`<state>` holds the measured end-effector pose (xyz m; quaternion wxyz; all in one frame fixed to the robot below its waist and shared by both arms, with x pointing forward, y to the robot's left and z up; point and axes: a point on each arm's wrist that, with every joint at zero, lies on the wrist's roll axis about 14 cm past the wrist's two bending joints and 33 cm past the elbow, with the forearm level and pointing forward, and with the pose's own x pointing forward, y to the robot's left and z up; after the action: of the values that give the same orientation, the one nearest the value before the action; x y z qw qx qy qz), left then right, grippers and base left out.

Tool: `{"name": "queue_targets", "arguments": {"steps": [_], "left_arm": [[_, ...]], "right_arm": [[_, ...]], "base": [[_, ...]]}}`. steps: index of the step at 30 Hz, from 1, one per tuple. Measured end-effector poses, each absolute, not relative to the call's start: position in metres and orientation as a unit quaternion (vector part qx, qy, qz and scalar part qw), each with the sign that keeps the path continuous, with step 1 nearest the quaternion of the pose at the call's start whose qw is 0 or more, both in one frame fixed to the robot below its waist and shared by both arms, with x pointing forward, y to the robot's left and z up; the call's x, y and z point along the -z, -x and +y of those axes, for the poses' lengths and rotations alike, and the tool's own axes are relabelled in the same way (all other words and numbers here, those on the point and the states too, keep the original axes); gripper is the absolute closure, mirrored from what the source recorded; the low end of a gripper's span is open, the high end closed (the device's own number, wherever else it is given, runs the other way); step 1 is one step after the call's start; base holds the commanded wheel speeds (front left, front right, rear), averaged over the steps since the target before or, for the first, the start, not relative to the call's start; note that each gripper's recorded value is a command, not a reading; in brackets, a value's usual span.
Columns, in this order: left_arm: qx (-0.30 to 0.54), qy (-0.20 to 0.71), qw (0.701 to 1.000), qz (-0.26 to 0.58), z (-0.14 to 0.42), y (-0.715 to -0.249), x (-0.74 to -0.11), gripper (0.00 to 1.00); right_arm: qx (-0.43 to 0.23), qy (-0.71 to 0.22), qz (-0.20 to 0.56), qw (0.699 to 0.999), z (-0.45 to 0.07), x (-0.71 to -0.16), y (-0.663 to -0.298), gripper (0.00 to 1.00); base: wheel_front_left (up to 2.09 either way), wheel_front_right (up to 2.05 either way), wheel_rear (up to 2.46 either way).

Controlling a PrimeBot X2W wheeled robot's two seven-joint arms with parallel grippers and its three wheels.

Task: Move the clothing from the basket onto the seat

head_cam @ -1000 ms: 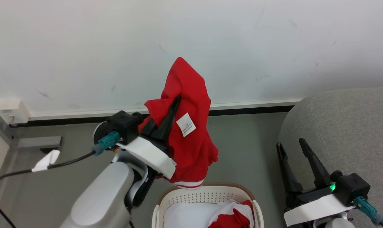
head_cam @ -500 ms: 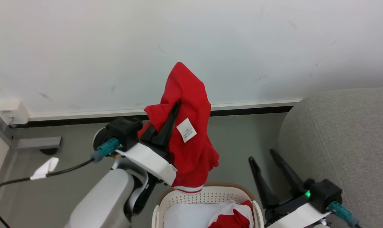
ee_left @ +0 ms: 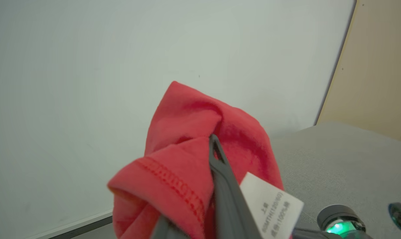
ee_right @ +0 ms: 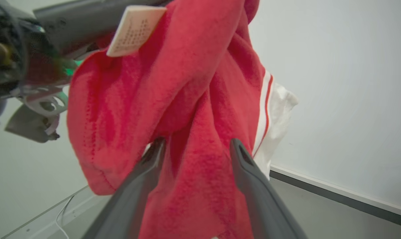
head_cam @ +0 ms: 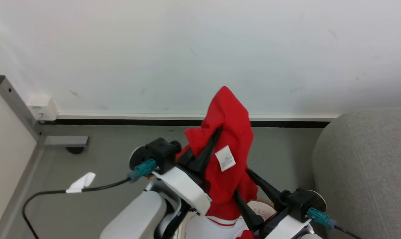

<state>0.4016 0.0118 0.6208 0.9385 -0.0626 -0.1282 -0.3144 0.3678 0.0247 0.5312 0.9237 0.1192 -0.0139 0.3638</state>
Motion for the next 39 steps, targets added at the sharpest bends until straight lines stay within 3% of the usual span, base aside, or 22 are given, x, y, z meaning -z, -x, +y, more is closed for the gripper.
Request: {"name": "queue_targets", "arguments": {"steps": [16,17,18,20,39], "left_arm": [[0.346,0.062,0.931,-0.102,-0.002,-0.363,-0.607,1.00],[0.347,0.062,0.930,-0.102,-0.002,-0.361,-0.607,1.00],[0.347,0.062,0.930,-0.102,-0.003,-0.360,-0.607,1.00],[0.348,0.063,0.930,-0.101,-0.003,-0.359,-0.606,1.00],[0.311,0.076,0.943,-0.088,0.015,-0.377,-0.596,0.97]], "right_arm": [[-0.410,-0.083,0.028,0.908,0.059,-0.510,-0.372,0.00],[-0.412,-0.083,0.028,0.907,0.061,-0.511,-0.371,0.15],[-0.414,-0.082,0.027,0.906,0.062,-0.511,-0.370,0.54],[-0.417,-0.082,0.023,0.905,0.064,-0.514,-0.369,1.00],[-0.389,-0.126,0.004,0.913,0.047,-0.528,-0.370,1.00]], "base": [[0.00,0.00,0.00],[0.00,0.00,0.00],[0.00,0.00,0.00],[0.00,0.00,0.00],[0.00,0.00,0.00]]}}
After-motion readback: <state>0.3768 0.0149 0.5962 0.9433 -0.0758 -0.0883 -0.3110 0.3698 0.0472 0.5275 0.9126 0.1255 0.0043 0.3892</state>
